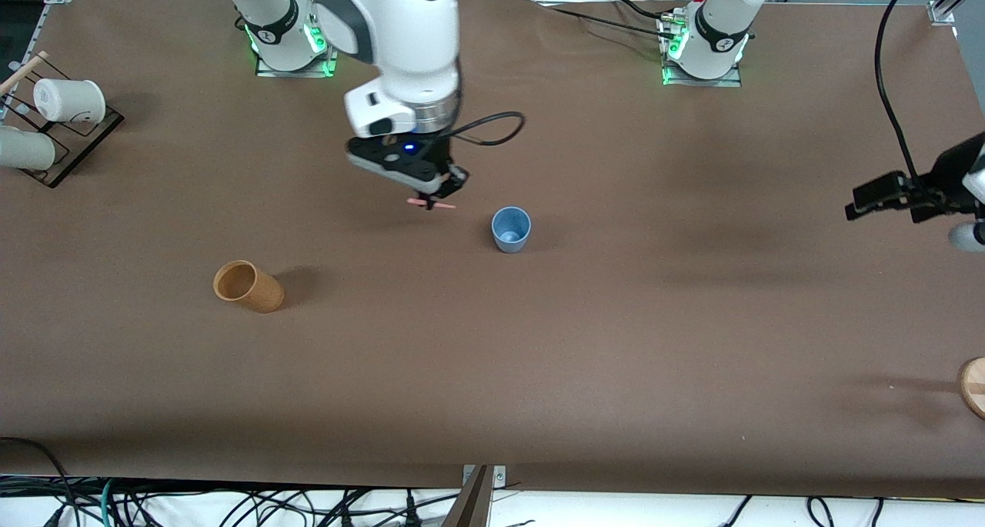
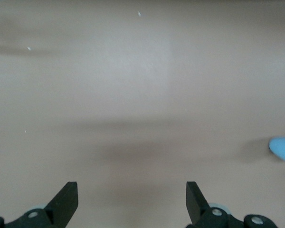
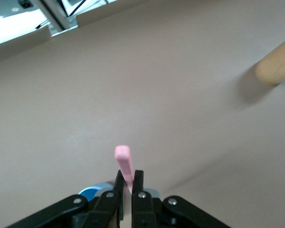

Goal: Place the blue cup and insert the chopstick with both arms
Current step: 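Carry the chopstick over the blue cup with the right gripper while the left gripper withdraws, then lower the chopstick into the blue cup and open the right gripper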

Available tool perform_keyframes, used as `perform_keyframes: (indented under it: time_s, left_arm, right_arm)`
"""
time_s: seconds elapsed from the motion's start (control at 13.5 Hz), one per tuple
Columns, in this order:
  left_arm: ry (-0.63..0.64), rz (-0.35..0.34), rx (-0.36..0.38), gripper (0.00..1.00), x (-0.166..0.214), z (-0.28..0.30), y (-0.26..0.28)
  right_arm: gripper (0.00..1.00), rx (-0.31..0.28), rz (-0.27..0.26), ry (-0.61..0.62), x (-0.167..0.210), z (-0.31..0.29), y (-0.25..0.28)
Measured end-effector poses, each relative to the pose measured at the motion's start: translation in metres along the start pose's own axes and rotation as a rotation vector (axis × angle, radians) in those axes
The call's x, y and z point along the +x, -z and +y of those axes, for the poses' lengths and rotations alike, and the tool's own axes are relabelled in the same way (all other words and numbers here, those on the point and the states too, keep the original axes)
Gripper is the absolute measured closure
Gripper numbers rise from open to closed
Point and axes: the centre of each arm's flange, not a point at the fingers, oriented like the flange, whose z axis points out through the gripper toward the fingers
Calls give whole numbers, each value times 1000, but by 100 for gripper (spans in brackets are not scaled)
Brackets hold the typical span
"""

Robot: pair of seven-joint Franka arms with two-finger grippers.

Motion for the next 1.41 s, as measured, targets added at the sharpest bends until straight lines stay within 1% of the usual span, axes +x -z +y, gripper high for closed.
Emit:
perform_keyframes:
  time_s: [0.15,0.3,0.52,0.81,0.89,0.96,1.19,1.26,1.41]
  left_arm:
    - [-26,-34,-7,0,-12,15,-5]
    - [-32,-59,-10,0,-21,18,-14]
    - [-32,-72,-11,0,-24,18,-19]
    - [-56,-75,-11,0,-24,32,-22]
    - [-65,-76,-11,0,-23,37,-23]
    - [-70,-78,-10,0,-23,40,-24]
    - [-71,-82,-10,0,-21,41,-27]
    - [-70,-82,-10,0,-21,40,-27]
    - [-69,-81,-10,0,-21,39,-27]
  right_arm:
    - [93,24,26,-38,-40,-26,-21]
    - [93,29,57,-55,-63,-43,-36]
    - [93,23,91,-63,-73,-54,-51]
    - [93,13,91,-47,-84,-58,-62]
    - [89,9,90,-45,-86,-58,-65]
    - [79,7,90,-44,-86,-58,-67]
    - [44,12,96,-51,-81,-59,-65]
    - [34,14,98,-53,-80,-59,-63]
    - [11,22,102,-48,-76,-61,-58]
